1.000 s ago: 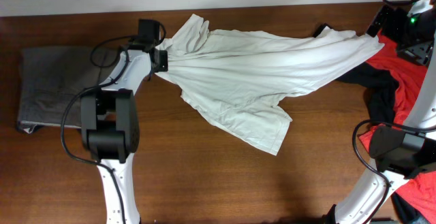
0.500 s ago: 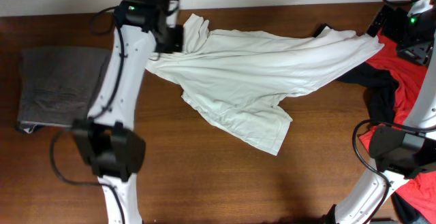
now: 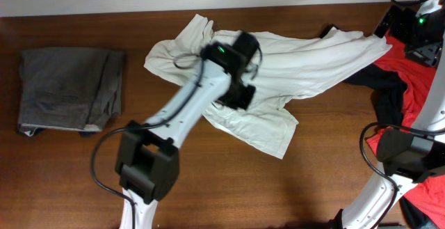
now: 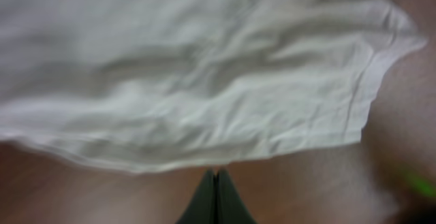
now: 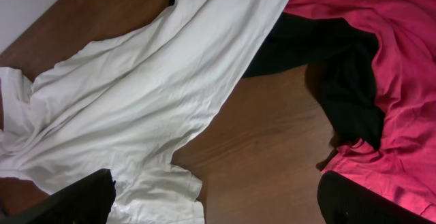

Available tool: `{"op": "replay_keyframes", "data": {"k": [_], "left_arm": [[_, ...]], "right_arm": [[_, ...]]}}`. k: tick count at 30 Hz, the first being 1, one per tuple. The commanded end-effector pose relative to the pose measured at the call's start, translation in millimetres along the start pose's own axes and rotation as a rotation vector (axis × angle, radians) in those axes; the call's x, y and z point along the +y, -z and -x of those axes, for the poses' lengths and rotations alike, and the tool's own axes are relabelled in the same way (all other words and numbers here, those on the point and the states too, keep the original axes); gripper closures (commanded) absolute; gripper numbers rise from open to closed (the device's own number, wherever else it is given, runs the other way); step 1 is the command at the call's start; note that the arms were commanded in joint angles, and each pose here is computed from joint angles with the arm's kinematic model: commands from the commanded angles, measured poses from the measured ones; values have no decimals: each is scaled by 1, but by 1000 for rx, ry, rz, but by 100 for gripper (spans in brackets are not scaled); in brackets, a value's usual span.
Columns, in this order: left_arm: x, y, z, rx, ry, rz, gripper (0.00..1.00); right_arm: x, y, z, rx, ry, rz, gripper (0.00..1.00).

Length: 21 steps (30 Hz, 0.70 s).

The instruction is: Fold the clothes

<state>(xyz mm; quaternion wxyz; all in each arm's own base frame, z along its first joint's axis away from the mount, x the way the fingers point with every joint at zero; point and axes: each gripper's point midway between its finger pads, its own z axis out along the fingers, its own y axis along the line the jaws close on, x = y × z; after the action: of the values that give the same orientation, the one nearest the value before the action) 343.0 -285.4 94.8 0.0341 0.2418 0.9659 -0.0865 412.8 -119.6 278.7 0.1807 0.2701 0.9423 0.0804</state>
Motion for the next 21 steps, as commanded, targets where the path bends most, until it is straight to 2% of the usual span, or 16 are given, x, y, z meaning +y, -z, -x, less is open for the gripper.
{"op": "replay_keyframes", "data": {"k": [1, 11, 15, 21], "left_arm": [[-24, -38, -21, 66, -10, -41, 100], [-64, -85, -39, 47, -25, -84, 100], [-58, -101, -43, 28, -20, -44, 100], [-42, -120, -52, 18, 112, 10, 100]], "right_arm": [[-1, -2, -2, 10, -5, -8, 1], [-1, -2, -2, 10, -5, -8, 1], [-1, -2, -2, 10, -5, -8, 1], [-1, -2, -2, 10, -5, -8, 1]]}}
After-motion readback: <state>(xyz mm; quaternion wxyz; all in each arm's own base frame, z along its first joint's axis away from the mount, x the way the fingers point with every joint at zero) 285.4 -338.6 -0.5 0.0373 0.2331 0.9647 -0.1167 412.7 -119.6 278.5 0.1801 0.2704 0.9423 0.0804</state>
